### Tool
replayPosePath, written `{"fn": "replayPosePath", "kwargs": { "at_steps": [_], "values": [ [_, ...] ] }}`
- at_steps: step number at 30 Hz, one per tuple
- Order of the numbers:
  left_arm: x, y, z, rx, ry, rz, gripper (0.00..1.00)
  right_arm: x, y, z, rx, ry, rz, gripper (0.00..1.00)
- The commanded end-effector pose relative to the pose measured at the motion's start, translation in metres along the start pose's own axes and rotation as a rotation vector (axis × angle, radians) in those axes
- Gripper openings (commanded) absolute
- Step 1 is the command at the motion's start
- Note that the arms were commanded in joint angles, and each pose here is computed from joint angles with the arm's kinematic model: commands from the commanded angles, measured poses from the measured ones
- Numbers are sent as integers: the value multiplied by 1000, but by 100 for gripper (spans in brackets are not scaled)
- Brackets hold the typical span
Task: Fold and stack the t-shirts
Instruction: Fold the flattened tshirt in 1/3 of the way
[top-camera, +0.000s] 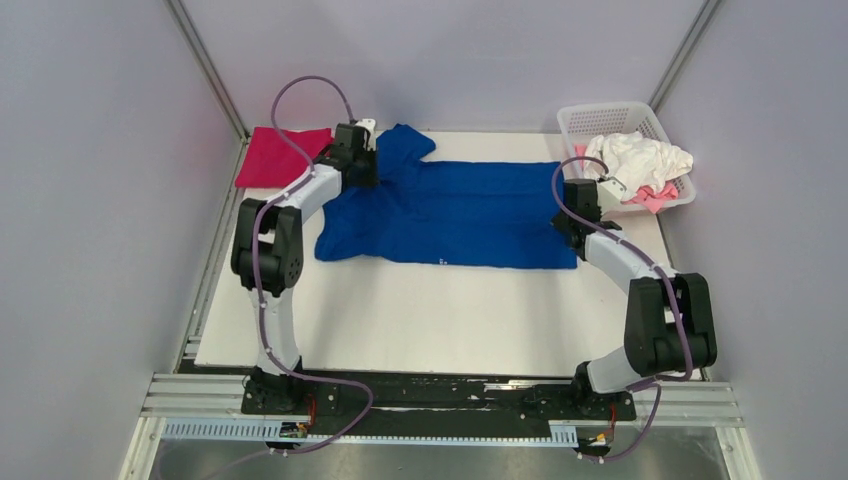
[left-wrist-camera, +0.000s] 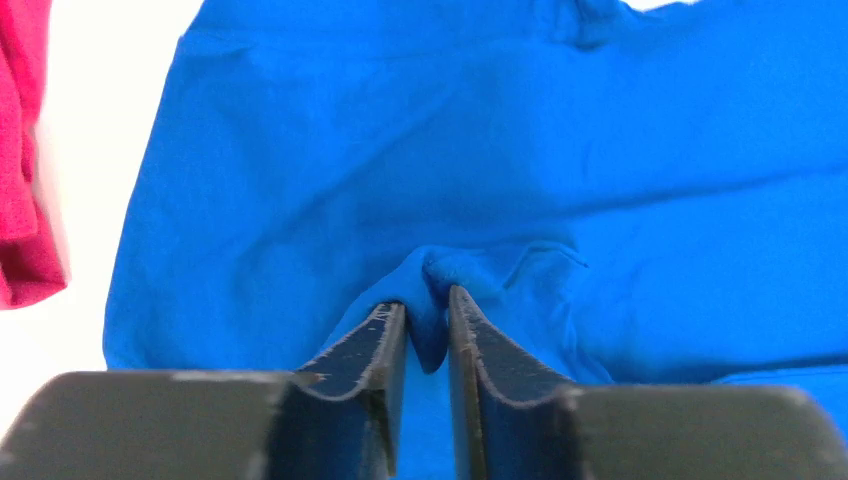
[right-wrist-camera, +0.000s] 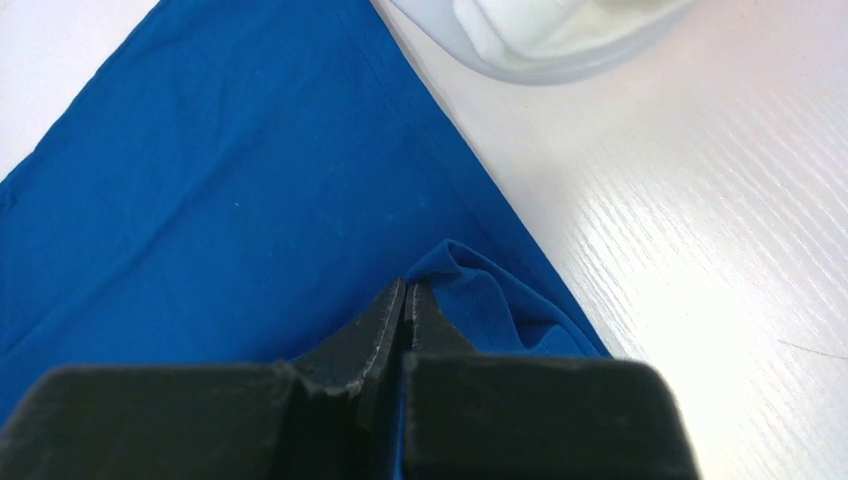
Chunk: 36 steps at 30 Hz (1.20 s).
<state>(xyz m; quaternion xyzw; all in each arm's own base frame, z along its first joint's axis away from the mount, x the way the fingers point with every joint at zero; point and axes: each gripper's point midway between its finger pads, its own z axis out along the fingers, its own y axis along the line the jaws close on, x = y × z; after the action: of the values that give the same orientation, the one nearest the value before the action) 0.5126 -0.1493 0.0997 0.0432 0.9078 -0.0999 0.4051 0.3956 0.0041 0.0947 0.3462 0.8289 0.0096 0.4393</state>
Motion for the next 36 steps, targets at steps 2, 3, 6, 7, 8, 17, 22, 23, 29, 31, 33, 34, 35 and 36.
{"fn": "replayPosePath", "kwargs": {
  "at_steps": [2,3,6,7,8,17,22,23,29,31,33,34,35,36],
  "values": [
    [-31,24,18,-34,54,133,72,-28,10,2,28,-44,14,10],
    [-35,25,17,-38,53,136,81,-30,10,0,32,-45,17,17],
    [-59,18,2,-21,3,124,99,-33,12,-7,23,-39,24,64],
    [-63,12,-2,8,-5,106,99,-34,12,-10,16,-32,26,75],
    [-69,7,-12,27,-21,97,100,-33,15,-14,1,-22,23,88],
    [-10,-36,-53,257,2,-137,100,29,66,-46,-269,155,-138,100],
    [46,-29,-38,222,98,-257,100,78,78,-33,-299,299,-194,100],
    [59,-26,-35,205,130,-272,100,85,75,-29,-287,321,-192,100],
    [105,-16,-33,130,209,-397,100,117,35,-8,-135,367,-206,100],
    [120,-13,-35,103,244,-426,100,128,17,-7,-66,398,-211,100],
    [137,-10,-42,69,281,-459,100,143,-5,-14,-10,444,-207,100],
    [149,-9,-49,46,310,-470,100,149,-15,-19,9,462,-197,100],
    [156,-5,-52,15,321,-487,100,153,-21,-25,19,473,-184,100],
    [167,-5,-60,-3,349,-488,100,158,-29,-31,27,487,-175,100]
  ]
}}
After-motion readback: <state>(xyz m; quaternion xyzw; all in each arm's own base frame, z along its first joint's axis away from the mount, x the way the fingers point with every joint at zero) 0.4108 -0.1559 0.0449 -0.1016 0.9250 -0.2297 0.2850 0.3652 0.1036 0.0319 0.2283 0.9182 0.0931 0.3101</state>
